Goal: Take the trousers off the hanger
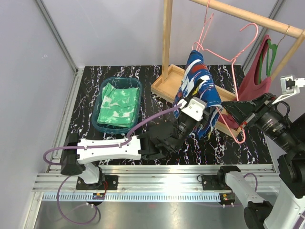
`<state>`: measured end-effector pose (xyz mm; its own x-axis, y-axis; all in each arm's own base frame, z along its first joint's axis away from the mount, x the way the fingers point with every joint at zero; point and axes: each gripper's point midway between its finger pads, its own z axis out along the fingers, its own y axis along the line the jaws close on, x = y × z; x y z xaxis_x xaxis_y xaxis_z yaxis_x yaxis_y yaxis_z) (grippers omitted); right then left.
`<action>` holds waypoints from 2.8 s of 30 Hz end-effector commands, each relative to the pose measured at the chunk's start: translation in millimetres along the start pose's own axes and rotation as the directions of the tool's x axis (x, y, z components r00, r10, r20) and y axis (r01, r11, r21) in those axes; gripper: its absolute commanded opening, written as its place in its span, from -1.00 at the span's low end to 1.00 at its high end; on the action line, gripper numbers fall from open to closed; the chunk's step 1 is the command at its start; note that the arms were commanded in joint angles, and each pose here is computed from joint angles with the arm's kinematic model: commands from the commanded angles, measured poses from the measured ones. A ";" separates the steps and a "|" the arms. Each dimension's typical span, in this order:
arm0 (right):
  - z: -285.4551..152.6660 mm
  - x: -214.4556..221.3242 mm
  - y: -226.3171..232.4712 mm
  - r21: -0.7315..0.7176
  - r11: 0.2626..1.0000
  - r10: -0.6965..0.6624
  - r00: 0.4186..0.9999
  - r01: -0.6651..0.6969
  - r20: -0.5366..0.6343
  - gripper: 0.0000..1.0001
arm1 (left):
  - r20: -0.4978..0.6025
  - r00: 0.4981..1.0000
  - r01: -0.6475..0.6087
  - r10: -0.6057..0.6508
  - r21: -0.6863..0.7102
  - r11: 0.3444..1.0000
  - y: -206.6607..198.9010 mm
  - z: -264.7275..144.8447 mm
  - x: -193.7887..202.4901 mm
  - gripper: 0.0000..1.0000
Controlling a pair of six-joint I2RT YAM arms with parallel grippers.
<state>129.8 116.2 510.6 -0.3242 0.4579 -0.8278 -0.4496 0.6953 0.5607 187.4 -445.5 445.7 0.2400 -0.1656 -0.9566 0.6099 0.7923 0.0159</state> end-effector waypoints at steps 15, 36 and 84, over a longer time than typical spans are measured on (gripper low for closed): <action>-14.1 -35.9 39.8 -0.131 0.978 -0.135 0.975 0.160 0.177 -1.00 | 0.093 0.994 0.066 -0.059 -0.080 0.995 -3.1 9.0 -25.2 -1.00; 42.4 154.0 -125.6 0.104 0.986 0.151 0.966 -0.131 -0.211 -1.00 | 0.394 0.909 0.330 -0.134 -0.487 0.809 152.3 -65.5 -137.5 -1.00; -57.0 40.7 -43.9 0.184 0.976 -0.156 0.965 0.117 0.211 -1.00 | -0.880 0.469 -0.737 -0.073 -0.435 0.517 419.1 -73.1 233.6 -1.00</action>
<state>96.1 74.2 434.3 -0.1230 0.4560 -0.8814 -0.3023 0.8288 0.4709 439.0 -96.9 206.3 -0.5921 0.4783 -0.6486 -0.1894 0.6997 0.6889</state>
